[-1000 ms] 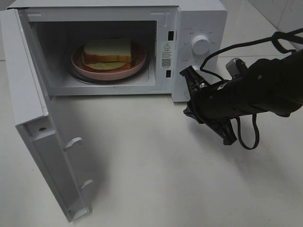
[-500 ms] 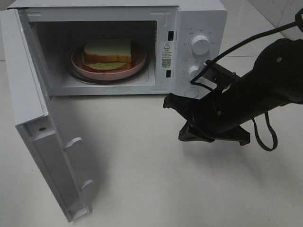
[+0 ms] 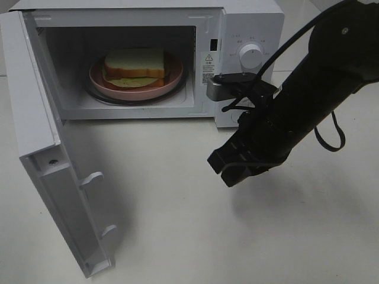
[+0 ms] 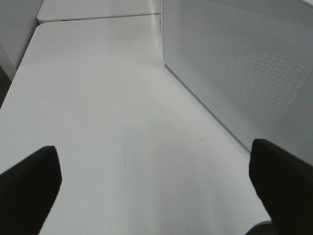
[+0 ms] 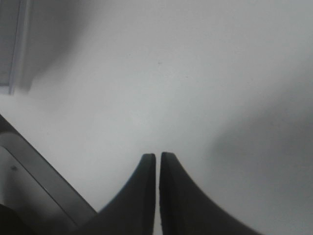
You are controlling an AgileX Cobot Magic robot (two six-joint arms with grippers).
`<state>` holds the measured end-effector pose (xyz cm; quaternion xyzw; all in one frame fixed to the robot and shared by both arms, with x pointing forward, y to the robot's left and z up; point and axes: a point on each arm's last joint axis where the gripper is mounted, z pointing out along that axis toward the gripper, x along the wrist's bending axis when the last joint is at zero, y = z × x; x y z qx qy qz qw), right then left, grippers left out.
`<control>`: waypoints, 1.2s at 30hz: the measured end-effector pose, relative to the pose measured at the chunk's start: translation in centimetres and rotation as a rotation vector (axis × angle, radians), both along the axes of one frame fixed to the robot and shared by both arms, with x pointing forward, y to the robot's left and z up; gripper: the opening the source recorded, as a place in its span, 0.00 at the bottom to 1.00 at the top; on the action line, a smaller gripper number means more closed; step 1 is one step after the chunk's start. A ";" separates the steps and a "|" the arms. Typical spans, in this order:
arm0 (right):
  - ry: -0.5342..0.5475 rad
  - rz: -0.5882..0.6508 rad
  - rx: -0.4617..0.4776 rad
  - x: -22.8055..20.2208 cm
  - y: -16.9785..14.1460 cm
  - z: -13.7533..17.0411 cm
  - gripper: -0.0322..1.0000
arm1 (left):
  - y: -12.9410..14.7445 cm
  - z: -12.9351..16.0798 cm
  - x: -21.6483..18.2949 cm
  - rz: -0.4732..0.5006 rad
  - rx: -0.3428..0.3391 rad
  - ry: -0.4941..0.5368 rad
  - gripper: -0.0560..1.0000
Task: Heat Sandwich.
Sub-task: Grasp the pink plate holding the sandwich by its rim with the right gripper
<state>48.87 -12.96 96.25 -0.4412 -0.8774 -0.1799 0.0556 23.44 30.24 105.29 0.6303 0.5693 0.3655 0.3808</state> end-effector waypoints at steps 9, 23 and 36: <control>-0.168 0.469 -0.106 0.7 -0.3 1.1 0.11 | 0.0 0.0 0.0 0.000 0.000 0.000 0.99; -0.405 0.985 -0.177 1.4 -0.3 1.5 0.17 | 0.0 0.0 0.0 0.000 0.000 0.000 0.99; -0.444 1.020 -0.254 1.9 -0.7 1.5 0.61 | 0.0 0.0 0.0 0.000 0.000 0.000 0.99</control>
